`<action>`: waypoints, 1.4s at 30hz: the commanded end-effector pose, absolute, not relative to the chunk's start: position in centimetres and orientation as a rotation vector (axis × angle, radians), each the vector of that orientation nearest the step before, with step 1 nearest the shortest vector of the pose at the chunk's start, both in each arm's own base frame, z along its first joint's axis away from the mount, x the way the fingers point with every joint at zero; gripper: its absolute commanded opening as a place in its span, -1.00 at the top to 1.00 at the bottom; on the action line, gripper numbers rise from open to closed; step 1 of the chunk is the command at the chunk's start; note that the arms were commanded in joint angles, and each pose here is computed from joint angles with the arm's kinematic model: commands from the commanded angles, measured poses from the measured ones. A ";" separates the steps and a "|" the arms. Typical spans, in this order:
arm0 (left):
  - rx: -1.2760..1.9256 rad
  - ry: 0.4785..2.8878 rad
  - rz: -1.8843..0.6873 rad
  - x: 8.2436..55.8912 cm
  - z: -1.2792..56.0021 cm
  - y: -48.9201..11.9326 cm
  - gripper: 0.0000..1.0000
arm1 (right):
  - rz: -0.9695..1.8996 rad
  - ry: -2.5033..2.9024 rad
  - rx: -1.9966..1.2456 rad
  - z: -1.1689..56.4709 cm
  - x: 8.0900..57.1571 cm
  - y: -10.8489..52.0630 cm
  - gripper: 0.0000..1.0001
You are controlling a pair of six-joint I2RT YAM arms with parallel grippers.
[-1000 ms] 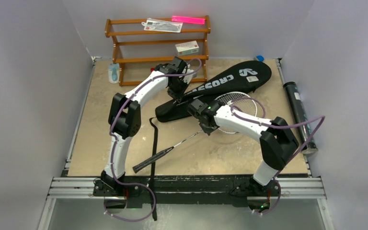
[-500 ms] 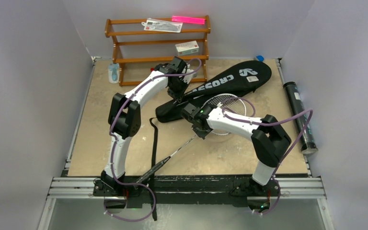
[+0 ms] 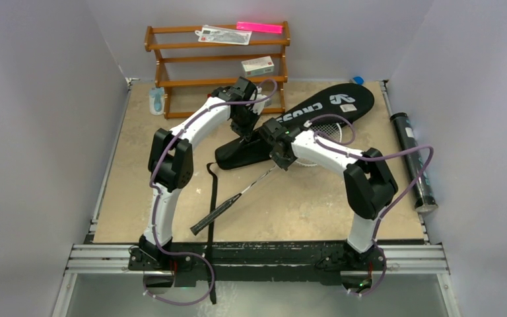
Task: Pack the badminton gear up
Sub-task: Place the racket in the racket bag.
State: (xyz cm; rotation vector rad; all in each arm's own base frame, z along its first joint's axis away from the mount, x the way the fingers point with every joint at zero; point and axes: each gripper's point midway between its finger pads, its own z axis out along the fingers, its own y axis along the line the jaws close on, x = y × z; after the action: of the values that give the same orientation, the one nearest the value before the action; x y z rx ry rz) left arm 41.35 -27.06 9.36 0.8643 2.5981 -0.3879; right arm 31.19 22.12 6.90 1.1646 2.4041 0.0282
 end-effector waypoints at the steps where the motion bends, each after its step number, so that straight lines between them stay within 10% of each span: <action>1: 0.841 2.515 -0.435 41.6 13.1 -27.5 1.00 | 0.054 2.415 1.094 8.0 33.7 22.9 1.00; 42: 0.894 2.504 -0.445 40.8 13.3 -28.1 1.00 | 0.235 2.160 0.930 11.3 49.8 15.8 0.83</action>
State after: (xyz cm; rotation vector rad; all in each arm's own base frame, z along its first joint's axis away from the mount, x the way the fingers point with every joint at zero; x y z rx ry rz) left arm 40.75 -27.83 9.38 0.8995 2.5908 -0.4128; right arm 47.90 14.68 6.50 1.0403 2.2927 0.0179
